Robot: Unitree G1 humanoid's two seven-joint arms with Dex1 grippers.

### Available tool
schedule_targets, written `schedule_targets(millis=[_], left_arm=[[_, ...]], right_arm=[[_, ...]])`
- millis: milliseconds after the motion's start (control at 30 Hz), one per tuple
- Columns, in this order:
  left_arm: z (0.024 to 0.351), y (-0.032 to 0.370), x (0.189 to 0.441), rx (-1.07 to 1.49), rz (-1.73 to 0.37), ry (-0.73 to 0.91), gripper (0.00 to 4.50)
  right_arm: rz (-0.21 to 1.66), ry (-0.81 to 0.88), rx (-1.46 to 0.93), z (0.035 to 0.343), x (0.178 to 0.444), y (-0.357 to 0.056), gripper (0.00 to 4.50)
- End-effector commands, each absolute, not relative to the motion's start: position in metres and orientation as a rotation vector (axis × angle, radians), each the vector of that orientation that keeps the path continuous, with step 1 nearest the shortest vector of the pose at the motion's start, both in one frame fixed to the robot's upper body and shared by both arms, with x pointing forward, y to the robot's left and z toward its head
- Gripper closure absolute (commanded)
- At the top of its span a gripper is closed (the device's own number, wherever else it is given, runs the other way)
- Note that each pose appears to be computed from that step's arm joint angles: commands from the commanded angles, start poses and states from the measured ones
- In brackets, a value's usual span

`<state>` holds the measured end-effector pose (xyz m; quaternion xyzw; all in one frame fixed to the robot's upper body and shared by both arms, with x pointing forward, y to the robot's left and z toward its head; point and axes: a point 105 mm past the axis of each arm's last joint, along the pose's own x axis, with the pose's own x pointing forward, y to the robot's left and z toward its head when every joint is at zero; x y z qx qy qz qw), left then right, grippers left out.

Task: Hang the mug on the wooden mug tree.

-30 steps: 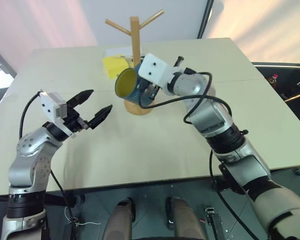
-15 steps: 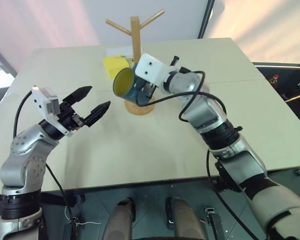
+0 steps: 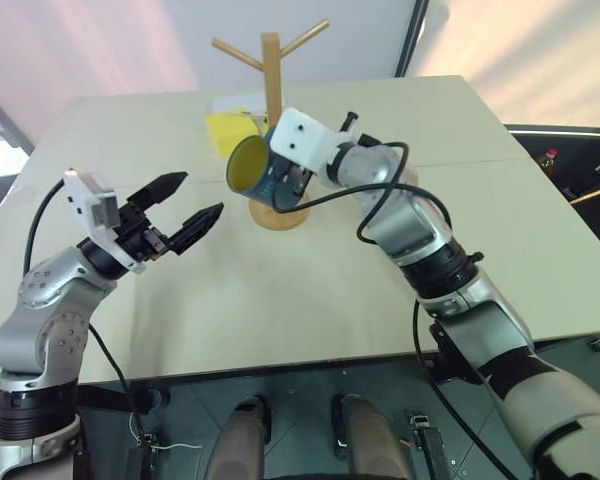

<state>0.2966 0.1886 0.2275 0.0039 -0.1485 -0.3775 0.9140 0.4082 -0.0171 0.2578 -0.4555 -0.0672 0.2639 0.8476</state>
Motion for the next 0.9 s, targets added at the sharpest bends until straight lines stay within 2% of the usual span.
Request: schedule_targets(millis=[33, 67, 233, 600, 800, 900], left_arm=[[0.245, 0.192, 0.29, 0.048, -0.771, -0.366, 0.0], [0.245, 0.191, 0.29, 0.048, -0.771, -0.366, 0.0], [0.245, 0.192, 0.289, 0.048, -0.771, -0.364, 0.0], [0.244, 0.191, 0.292, 0.046, -0.771, -0.361, 0.0], [0.242, 0.194, 0.293, 0.041, -0.756, -0.355, 0.0], [0.236, 0.201, 0.297, 0.02, -0.713, -0.337, 0.0]], right_arm=[[0.536, -0.209, -0.957, 0.278, 0.406, -0.014, 3.81], [0.535, -0.212, -0.957, 0.278, 0.406, -0.014, 3.46], [0.513, -0.241, -0.952, 0.285, 0.407, -0.015, 0.92], [0.533, -0.362, -0.894, 0.315, 0.394, -0.027, 0.92], [0.598, -0.429, -0.782, 0.324, 0.375, -0.05, 0.92], [0.644, -0.429, -0.643, 0.317, 0.365, -0.075, 0.92]])
